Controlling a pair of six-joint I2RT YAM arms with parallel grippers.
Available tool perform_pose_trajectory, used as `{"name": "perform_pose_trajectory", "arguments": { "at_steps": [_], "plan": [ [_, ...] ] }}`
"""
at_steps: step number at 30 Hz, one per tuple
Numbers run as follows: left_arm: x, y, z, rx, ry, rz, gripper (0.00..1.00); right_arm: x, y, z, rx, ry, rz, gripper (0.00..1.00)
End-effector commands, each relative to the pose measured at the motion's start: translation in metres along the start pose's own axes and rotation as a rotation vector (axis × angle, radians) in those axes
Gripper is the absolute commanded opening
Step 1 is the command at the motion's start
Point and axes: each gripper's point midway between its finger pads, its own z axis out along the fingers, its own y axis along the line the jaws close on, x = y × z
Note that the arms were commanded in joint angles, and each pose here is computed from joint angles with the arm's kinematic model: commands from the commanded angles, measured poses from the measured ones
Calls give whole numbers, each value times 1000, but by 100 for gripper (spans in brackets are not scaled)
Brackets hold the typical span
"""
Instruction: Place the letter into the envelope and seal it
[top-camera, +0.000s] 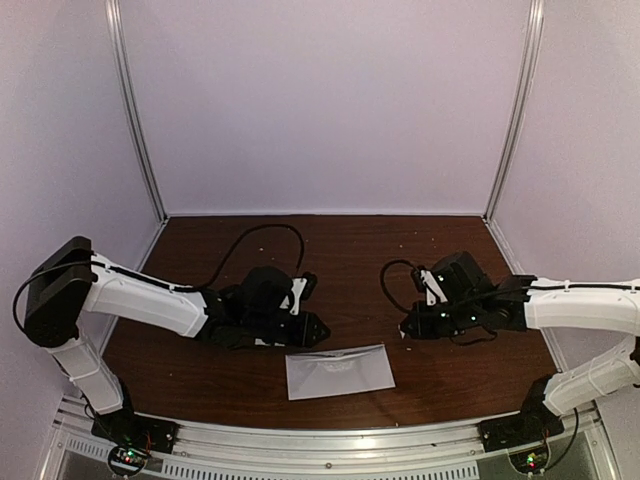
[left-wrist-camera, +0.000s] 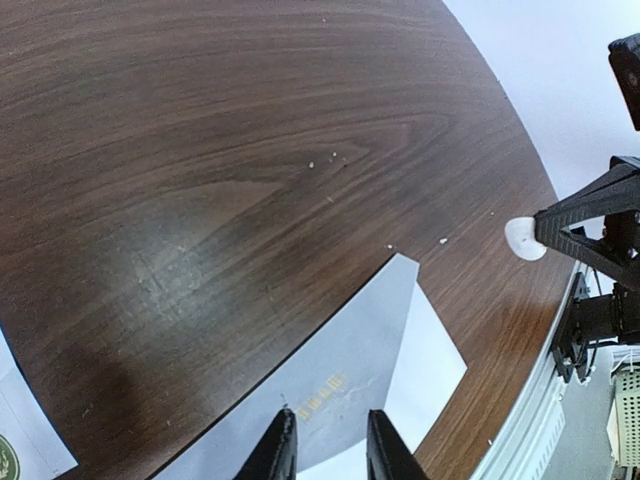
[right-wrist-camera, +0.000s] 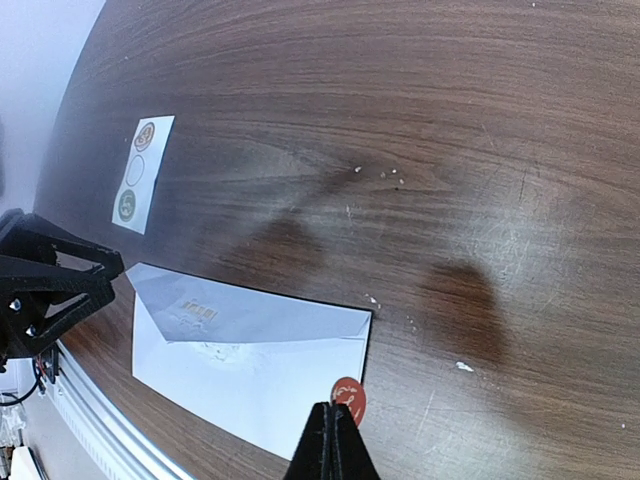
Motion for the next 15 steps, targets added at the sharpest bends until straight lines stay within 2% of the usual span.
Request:
{"name": "perform_pose_trajectory", "arguments": {
  "at_steps": [1,6,15],
  "plan": [
    [-14,-16,3,54,-37,34,25,-11,18,-2,-42,-39,23,0],
    [2,-17,12,80,10,36,15,-11,20,-2,-39,-52,40,0],
    [34,-1,18,65,60,14,13,-3,22,-2,-34,-45,39,0]
  ]
}}
